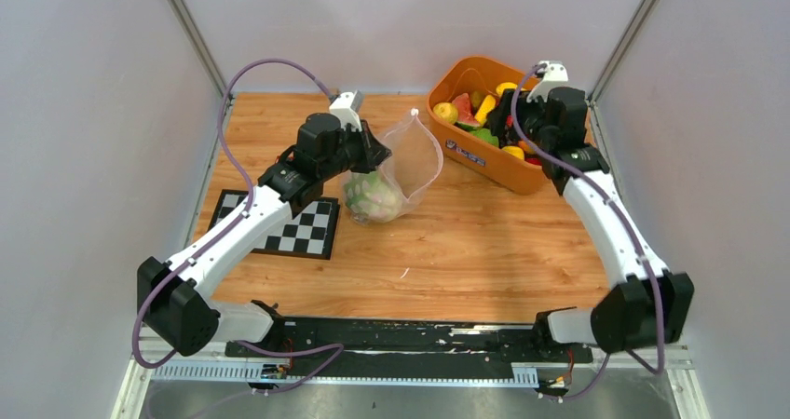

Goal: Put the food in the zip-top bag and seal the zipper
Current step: Move the bin to the center of the board.

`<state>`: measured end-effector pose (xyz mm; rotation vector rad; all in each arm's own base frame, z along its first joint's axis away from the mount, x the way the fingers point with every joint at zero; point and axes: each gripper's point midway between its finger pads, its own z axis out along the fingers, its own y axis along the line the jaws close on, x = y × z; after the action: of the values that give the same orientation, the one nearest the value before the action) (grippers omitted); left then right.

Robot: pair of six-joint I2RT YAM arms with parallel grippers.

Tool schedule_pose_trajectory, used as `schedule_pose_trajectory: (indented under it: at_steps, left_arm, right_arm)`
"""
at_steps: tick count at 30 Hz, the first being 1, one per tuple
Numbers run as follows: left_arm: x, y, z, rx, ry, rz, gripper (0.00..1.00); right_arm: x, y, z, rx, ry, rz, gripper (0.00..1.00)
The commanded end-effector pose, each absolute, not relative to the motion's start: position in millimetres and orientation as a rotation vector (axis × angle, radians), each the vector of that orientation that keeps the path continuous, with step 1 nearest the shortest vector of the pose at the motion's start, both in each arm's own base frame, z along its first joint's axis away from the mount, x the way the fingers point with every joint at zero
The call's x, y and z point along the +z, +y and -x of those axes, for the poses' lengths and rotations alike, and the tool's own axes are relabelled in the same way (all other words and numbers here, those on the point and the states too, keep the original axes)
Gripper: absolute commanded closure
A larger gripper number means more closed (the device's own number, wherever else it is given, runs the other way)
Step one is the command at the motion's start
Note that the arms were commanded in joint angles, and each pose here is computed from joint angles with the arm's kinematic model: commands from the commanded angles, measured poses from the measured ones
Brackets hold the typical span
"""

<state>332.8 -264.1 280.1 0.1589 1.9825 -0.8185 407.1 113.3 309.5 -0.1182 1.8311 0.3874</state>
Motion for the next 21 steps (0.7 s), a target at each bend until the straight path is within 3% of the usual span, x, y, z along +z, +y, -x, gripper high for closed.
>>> schedule_pose_trajectory:
  at_steps: [1, 6, 13, 21]
  left_arm:
    - [290, -270, -333, -0.866, 1.941, -0.179, 1.0]
    - [290, -270, -331, -0.863, 1.945, -0.196, 1.0]
    - [289, -272, -327, -0.868, 1.955, -0.243, 1.0]
    - [287, -269, -329, -0.841, 1.967, -0.251, 1.0]
  right_arm:
    - [276, 47, -452, 0.237, 1.961, -0.158, 0.28]
    - [243, 39, -481, 0.244, 2.045, 0.028, 0.3]
    - [213, -8, -500, 0.025, 2.186, 0.076, 0.29]
    - [163, 64, -453, 0.367, 2.371, 0.279, 0.31]
